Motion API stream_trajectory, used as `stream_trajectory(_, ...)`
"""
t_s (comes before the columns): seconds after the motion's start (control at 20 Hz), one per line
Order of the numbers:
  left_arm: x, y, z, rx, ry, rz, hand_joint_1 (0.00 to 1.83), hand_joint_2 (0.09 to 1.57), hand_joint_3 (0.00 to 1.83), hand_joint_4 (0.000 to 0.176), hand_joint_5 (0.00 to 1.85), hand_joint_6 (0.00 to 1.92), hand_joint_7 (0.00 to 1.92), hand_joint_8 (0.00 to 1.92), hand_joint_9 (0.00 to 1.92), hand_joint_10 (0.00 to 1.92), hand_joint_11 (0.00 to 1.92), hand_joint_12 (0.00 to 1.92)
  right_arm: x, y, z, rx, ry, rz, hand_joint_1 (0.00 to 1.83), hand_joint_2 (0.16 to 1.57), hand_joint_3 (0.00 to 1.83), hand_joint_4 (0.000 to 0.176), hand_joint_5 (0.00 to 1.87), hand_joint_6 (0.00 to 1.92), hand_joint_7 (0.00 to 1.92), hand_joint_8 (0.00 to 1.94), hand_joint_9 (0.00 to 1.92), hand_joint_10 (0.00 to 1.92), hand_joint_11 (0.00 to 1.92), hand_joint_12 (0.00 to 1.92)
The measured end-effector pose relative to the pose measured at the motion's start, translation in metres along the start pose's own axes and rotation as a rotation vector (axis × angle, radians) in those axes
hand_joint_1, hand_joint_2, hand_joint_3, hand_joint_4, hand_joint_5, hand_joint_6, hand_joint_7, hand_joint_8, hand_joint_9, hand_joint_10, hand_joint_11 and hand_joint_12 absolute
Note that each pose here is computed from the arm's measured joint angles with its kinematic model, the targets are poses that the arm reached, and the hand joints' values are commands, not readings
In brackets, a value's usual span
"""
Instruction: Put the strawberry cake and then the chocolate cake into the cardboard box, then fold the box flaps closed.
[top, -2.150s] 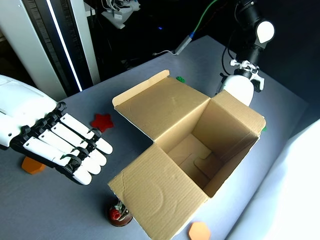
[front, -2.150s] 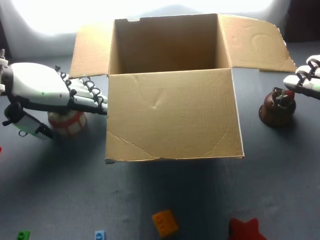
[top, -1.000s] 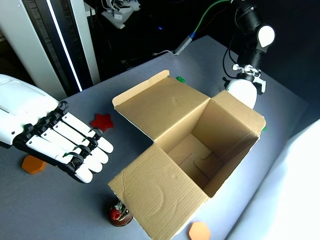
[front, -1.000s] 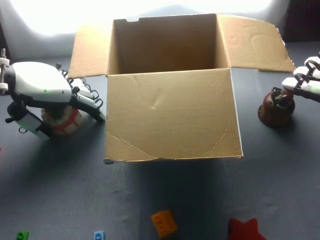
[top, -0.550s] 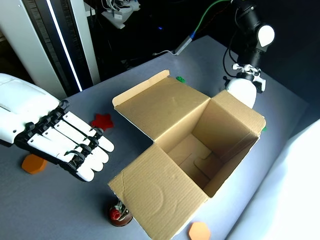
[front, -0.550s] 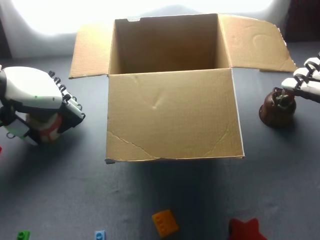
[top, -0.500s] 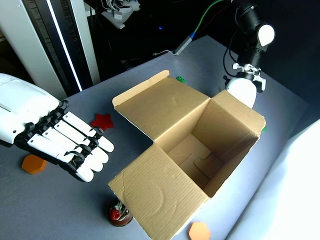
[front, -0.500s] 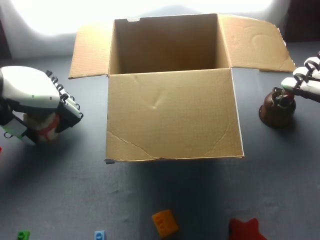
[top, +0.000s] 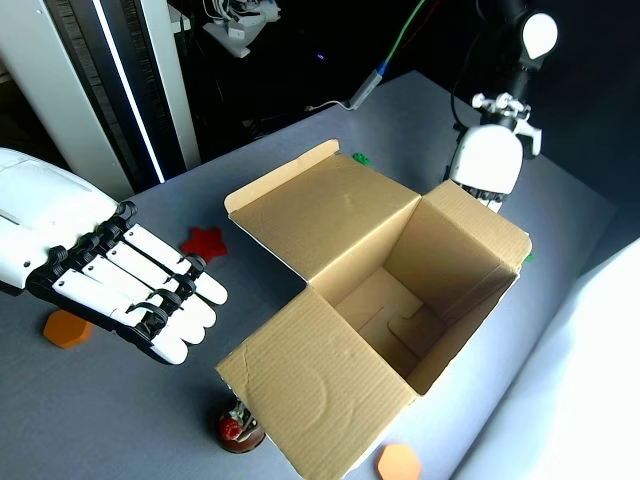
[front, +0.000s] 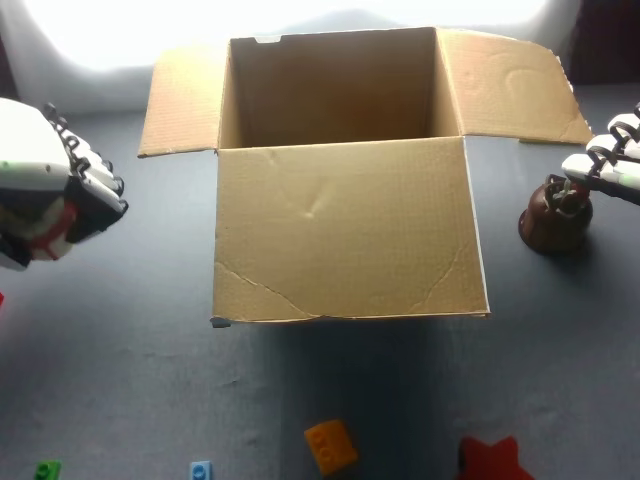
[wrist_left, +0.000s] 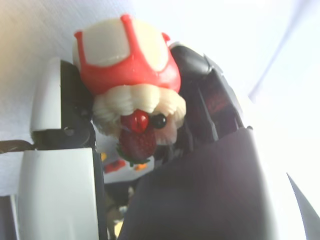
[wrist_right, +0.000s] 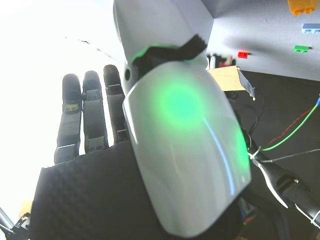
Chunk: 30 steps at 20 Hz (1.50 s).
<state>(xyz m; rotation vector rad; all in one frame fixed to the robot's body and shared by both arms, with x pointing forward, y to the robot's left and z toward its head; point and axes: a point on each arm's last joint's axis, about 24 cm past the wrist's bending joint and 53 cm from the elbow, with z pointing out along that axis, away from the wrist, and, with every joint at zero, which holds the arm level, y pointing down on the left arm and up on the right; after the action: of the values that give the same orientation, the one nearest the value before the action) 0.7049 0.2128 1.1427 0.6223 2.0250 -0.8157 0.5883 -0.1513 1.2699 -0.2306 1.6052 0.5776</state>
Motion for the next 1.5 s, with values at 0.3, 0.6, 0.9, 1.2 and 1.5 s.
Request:
stream_trajectory(0.3,-0.018,-0.022,-0.026,0.028,-0.001,0.044,1.30,1.33,0.00,0.000,0.71,1.39,0.44,1.75,0.48,1.80,0.41,1.91,-0.001,-0.001,0.000,0.003,-0.006,-0.002,1.22,1.09,0.01,0.000,0.11,0.00,0.16,0.00,0.16,0.00,0.00,0.51)
stream_trajectory(0.6,-0.035,-0.024,-0.047,0.029,-0.018,0.050,1.45,1.31,0.00,0.000,0.60,1.69,0.45,1.64,0.47,1.65,0.59,1.81,-0.013,-0.008,-0.001,0.033,-0.055,0.028,1.20,1.09,0.00,0.015,0.11,0.01,0.12,0.01,0.14,0.01,0.00,0.48)
stream_trajectory(0.9,-0.067,-0.042,-0.057,0.070,-0.058,0.086,1.30,1.32,0.00,0.000,0.65,1.73,0.55,1.56,0.55,1.65,0.52,1.86,-0.016,-0.020,-0.001,0.079,-0.071,0.111,1.23,1.08,0.00,0.002,0.13,0.02,0.12,0.01,0.14,0.01,0.00,0.68)
stream_trajectory(1.2,-0.109,-0.070,-0.053,0.131,-0.097,0.140,1.34,1.30,0.01,0.000,0.69,1.58,0.50,1.64,0.56,1.63,0.54,1.72,-0.019,-0.025,-0.002,0.097,-0.085,0.106,1.18,1.10,0.00,0.005,0.02,0.00,0.05,0.00,0.13,0.00,0.00,0.56)
stream_trajectory(1.5,-0.126,-0.111,-0.025,0.204,-0.047,0.223,1.45,1.29,0.00,0.000,0.63,1.75,0.50,1.51,0.53,1.51,0.58,1.79,-0.019,-0.025,-0.002,0.097,-0.085,0.102,1.24,1.06,0.00,0.000,0.10,0.02,0.14,0.01,0.16,0.01,0.00,0.54)
